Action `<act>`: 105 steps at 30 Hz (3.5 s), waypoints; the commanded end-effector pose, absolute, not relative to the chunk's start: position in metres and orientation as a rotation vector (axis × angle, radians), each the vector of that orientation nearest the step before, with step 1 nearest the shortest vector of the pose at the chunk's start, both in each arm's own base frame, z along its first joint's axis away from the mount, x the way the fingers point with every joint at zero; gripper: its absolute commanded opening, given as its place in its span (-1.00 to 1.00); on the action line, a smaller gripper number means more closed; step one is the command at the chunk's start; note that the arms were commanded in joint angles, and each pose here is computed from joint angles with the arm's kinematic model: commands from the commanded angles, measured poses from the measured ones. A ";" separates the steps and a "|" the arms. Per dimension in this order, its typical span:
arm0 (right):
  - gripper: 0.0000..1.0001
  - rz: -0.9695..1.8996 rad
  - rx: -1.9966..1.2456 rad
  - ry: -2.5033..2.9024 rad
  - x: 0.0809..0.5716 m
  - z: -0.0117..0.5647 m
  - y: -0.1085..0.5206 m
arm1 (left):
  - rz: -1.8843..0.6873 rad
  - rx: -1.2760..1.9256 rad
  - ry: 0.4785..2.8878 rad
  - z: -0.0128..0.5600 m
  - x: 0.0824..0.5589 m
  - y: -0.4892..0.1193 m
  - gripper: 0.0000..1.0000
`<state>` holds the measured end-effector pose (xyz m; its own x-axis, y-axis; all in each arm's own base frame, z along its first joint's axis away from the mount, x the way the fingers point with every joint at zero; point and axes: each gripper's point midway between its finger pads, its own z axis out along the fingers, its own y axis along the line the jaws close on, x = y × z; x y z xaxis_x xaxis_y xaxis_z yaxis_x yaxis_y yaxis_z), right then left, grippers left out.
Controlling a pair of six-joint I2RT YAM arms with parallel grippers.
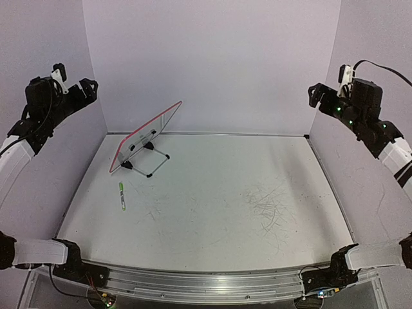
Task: Write a sentence on the whiteboard
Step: Move the whiteboard to the center of the board.
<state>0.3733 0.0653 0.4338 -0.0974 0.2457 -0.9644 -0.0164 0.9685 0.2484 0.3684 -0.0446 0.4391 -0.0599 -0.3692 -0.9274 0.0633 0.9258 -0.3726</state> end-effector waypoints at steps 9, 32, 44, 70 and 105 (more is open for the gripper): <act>0.97 0.483 -0.091 1.825 0.416 0.383 0.157 | -0.437 -0.156 1.765 0.408 0.387 -0.070 0.99; 0.97 0.761 -0.230 1.935 0.405 0.318 0.249 | -0.283 0.186 2.051 0.374 0.410 -0.178 0.99; 0.96 0.826 -0.260 1.950 0.402 0.304 0.271 | -0.167 0.243 2.342 0.283 0.403 -0.178 0.94; 0.96 0.922 -0.304 1.950 0.396 0.292 0.310 | 0.006 0.211 2.497 0.239 0.421 -0.186 -0.50; 0.97 0.938 -0.312 1.976 0.396 0.276 0.323 | -0.351 0.441 2.557 0.240 0.397 -0.318 -1.00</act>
